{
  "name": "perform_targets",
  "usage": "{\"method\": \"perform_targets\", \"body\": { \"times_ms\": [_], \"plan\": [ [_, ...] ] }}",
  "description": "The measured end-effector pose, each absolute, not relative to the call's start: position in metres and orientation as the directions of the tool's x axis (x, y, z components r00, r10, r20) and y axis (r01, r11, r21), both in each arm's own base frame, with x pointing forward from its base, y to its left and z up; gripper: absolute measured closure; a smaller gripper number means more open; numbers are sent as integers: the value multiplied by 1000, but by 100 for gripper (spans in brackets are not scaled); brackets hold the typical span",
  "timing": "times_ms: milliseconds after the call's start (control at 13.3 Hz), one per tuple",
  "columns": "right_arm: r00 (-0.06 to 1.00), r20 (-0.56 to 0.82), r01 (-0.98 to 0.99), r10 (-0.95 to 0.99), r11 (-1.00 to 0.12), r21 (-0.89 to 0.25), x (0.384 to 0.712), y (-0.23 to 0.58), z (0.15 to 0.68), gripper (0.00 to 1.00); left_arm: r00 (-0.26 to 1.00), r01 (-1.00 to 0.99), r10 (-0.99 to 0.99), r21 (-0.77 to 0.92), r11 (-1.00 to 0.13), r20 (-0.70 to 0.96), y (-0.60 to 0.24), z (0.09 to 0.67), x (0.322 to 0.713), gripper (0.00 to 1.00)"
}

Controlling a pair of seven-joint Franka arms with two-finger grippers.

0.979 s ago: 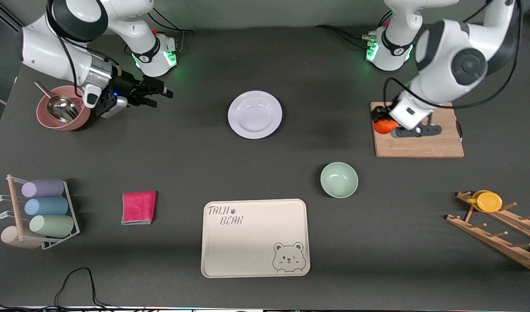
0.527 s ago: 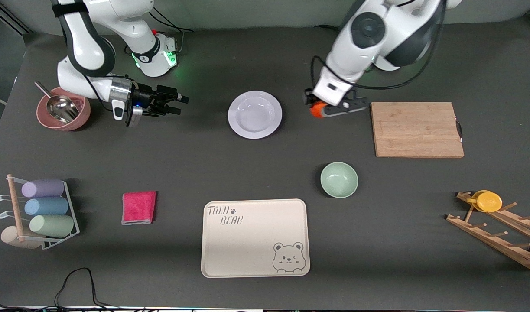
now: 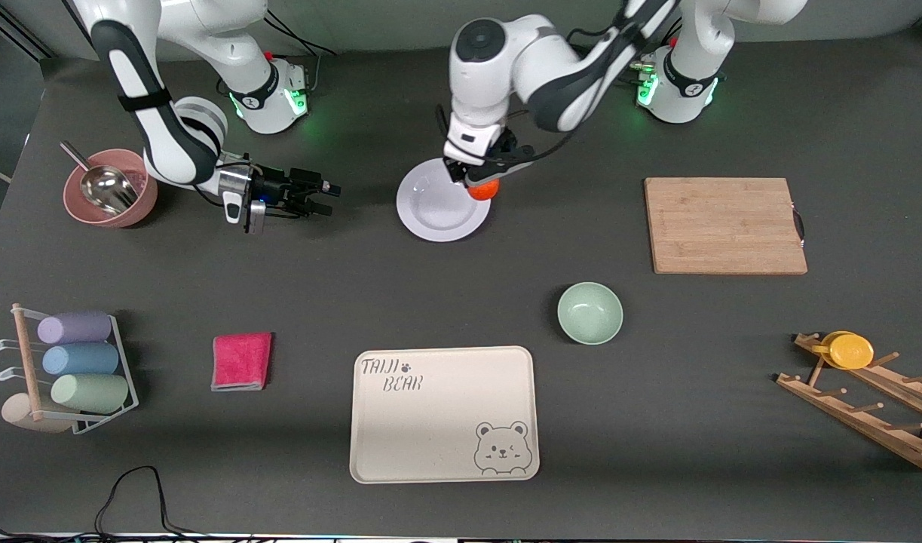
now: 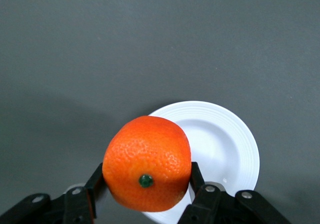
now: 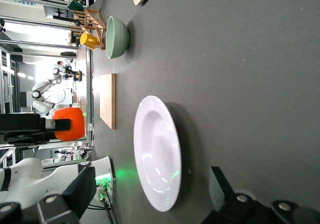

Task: Place orange and plate with both arms
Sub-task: 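Carry the orange onto the white plate while the right gripper approaches, then release the orange on the plate and withdraw the left gripper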

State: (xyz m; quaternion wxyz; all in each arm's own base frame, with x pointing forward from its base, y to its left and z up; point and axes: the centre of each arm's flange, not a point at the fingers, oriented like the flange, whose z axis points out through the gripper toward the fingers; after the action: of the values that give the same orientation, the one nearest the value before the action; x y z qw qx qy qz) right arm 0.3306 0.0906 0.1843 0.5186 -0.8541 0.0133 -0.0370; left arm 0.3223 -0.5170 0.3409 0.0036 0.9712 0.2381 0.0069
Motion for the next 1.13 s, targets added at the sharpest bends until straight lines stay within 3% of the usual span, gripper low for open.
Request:
{"method": "perform_targets", "body": {
  "times_ms": [527,904,979,1130],
  "plan": [
    [994,58,14,-88,-428,-904,307,93,123,0,825,565,565,18,-825,-8,-561,256,311,32],
    [994,56,9,-98,-427,-904,309,94,121,59,796,605,605,23,-796,18,-571,244,301,32],
    [993,56,9,-99,-426,-905,310,94,122,67,794,607,608,25,-794,18,-573,245,299,32],
    [994,57,9,-99,-426,-905,310,95,122,69,795,606,607,27,-795,21,-574,245,298,32]
  ]
}}
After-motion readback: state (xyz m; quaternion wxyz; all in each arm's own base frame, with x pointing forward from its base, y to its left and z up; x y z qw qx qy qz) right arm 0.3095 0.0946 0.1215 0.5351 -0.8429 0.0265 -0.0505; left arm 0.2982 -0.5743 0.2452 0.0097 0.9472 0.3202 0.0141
